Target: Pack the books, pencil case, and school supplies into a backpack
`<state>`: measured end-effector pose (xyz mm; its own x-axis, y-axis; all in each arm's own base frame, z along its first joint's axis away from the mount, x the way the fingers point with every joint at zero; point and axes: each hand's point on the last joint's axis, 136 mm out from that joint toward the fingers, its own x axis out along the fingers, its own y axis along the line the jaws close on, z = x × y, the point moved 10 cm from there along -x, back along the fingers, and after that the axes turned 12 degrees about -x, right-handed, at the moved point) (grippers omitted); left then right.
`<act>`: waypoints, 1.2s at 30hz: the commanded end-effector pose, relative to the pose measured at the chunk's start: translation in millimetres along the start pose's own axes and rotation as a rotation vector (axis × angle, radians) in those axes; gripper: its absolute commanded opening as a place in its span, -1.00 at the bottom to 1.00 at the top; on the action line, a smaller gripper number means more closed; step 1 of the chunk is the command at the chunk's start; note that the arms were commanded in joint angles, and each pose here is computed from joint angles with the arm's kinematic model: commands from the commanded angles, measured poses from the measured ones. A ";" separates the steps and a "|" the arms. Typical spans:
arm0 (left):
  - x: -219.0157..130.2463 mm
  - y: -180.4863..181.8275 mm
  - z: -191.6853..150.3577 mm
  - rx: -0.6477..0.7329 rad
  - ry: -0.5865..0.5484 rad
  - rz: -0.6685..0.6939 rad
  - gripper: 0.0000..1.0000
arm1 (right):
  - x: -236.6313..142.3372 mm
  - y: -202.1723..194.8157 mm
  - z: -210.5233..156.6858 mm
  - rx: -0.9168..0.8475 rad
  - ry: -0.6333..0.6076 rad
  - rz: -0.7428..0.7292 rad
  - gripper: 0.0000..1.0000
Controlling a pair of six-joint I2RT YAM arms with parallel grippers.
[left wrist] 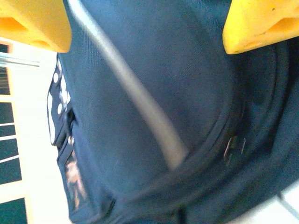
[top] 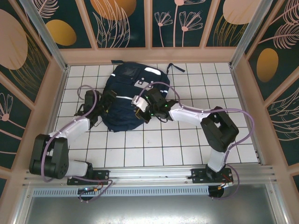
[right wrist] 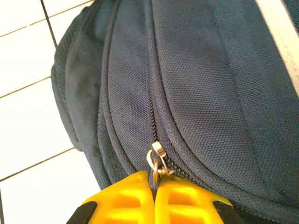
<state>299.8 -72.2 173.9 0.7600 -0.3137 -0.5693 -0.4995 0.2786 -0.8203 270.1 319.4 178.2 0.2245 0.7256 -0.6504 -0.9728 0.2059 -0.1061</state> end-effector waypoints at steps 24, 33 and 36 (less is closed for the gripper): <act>49.0 18.8 -35.2 -0.089 0.110 0.037 -1.00 | -12.3 39.1 3.4 -0.052 0.045 0.010 -1.00; 43.6 28.3 -36.0 -0.070 0.111 0.063 -1.00 | -49.2 -7.4 -39.3 0.097 0.189 -0.126 -1.00; 43.4 26.2 -36.8 -0.066 0.120 0.050 -1.00 | -58.2 -19.2 -45.6 0.115 0.188 -0.165 -1.00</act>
<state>310.9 -119.0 136.1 0.6996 -0.4458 -0.5585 -0.5303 0.1999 -0.8239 270.0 263.4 175.1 0.3192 0.5775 -0.7514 -0.9260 0.3588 -0.1176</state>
